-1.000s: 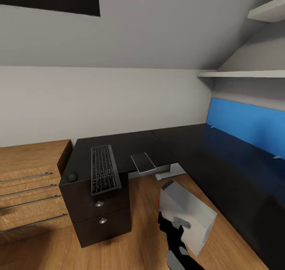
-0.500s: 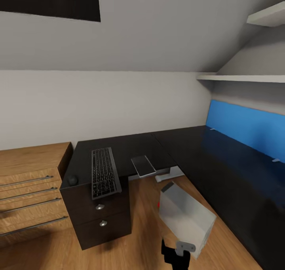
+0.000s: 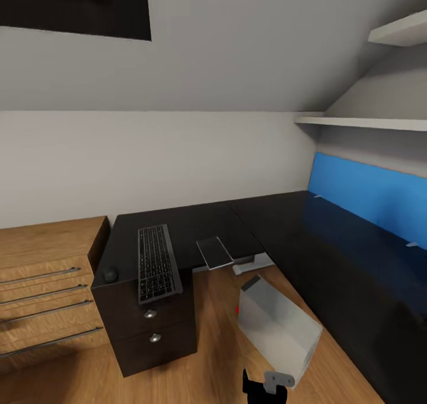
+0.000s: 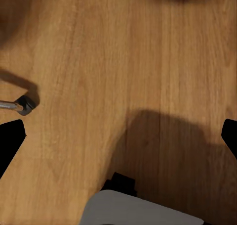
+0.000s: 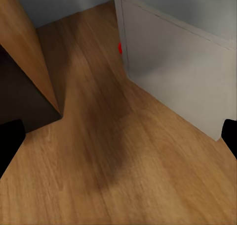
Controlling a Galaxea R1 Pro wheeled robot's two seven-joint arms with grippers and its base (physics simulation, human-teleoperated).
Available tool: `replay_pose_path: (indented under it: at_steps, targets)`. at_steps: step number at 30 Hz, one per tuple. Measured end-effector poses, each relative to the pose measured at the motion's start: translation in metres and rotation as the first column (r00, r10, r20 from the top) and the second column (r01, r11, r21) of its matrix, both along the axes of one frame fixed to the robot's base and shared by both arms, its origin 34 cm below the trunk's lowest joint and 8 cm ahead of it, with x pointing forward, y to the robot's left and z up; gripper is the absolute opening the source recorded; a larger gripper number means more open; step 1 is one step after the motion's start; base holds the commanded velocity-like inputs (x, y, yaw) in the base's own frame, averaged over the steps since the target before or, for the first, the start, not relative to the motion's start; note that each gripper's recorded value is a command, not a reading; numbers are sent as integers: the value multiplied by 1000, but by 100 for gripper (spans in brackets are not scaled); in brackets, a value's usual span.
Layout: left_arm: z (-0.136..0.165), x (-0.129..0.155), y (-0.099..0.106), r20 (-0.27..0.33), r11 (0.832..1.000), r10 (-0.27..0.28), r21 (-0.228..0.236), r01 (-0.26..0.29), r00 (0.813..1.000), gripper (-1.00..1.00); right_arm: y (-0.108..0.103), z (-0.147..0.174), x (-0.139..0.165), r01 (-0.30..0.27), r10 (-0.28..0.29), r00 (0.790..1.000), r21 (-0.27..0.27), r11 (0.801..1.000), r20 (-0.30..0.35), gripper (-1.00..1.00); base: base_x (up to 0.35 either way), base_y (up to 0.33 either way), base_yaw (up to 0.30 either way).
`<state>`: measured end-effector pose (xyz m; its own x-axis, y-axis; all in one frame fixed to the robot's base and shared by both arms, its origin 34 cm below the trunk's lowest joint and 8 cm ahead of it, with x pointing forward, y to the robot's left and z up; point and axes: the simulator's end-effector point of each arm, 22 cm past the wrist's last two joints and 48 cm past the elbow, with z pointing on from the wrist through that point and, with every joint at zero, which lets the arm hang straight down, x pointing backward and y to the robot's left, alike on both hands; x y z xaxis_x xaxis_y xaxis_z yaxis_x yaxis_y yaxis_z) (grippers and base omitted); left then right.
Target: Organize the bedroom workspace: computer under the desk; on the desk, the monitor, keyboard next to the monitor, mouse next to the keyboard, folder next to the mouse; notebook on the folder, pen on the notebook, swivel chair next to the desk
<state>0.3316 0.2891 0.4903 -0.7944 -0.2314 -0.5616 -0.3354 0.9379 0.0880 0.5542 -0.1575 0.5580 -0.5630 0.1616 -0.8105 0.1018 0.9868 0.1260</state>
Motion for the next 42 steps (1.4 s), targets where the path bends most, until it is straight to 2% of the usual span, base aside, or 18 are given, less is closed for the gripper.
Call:
replay_pose_path:
  at_steps: [1,4,5,9,35,42]
  targets:
    - [8,10,-1,46,1000,12,-1,-12,999,100,0,3,1,2,-2,1000,-1,1000,4,100,-117,0,214]
    - [14,11,-1,51,1000,15,-1,-15,999,100,-2,11,3,7,-7,1000,-3,1000,22,100,-239,-24,249]
    - [16,11,-2,52,1000,16,0,-16,999,100,-3,19,8,14,-14,998,-4,1000,57,100,-303,-59,269]
    - [23,12,-1,52,1000,16,1,-16,999,100,-4,30,11,19,-19,997,-4,1000,80,100,-322,-71,274]
    - [64,9,0,43,1000,18,3,-18,999,100,-1,71,10,2,-1,996,-11,1000,84,100,-313,-106,277]
    - [75,9,0,41,1000,18,3,-18,999,100,-2,81,9,2,-1,997,-12,1000,82,100,-286,-8,54]
